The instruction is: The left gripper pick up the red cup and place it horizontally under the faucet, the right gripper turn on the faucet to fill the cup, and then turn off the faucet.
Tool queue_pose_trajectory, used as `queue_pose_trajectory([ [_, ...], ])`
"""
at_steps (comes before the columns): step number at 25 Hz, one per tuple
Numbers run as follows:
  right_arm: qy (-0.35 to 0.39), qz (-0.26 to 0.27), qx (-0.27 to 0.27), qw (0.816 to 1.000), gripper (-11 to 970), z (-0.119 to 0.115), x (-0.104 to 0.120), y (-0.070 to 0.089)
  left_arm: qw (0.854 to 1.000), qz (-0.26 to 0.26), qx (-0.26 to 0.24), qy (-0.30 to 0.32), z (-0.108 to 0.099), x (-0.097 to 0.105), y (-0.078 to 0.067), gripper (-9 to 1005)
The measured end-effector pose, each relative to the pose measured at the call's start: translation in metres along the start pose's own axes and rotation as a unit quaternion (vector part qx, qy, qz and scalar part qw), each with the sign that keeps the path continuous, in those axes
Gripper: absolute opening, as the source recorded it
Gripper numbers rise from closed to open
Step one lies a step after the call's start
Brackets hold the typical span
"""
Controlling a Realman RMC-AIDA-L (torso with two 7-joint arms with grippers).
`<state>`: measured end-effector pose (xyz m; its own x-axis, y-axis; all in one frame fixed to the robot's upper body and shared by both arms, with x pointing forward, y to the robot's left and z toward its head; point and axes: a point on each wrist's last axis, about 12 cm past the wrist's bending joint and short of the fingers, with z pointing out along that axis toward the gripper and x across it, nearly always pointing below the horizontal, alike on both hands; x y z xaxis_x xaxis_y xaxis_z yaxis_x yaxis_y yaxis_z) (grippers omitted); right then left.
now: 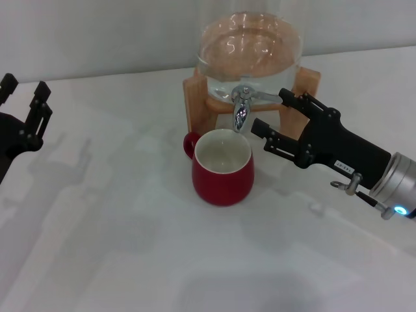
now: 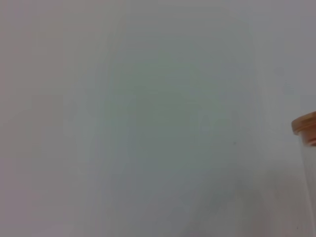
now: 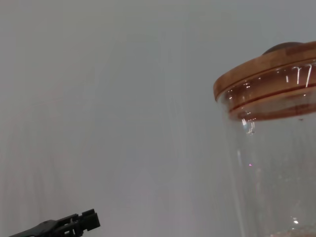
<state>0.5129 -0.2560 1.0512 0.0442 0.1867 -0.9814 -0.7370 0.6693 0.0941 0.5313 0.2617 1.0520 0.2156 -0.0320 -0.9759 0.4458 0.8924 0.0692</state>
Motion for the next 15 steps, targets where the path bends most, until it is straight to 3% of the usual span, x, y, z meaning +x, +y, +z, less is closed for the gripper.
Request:
queue_pose_trajectory([
  [15, -0.007, 0.002, -0.008, 1.000, 842, -0.0015, -0.0013, 0.0024, 1.000, 0.000, 0.000, 0.004, 0.0012, 0.0009, -0.0002, 515],
])
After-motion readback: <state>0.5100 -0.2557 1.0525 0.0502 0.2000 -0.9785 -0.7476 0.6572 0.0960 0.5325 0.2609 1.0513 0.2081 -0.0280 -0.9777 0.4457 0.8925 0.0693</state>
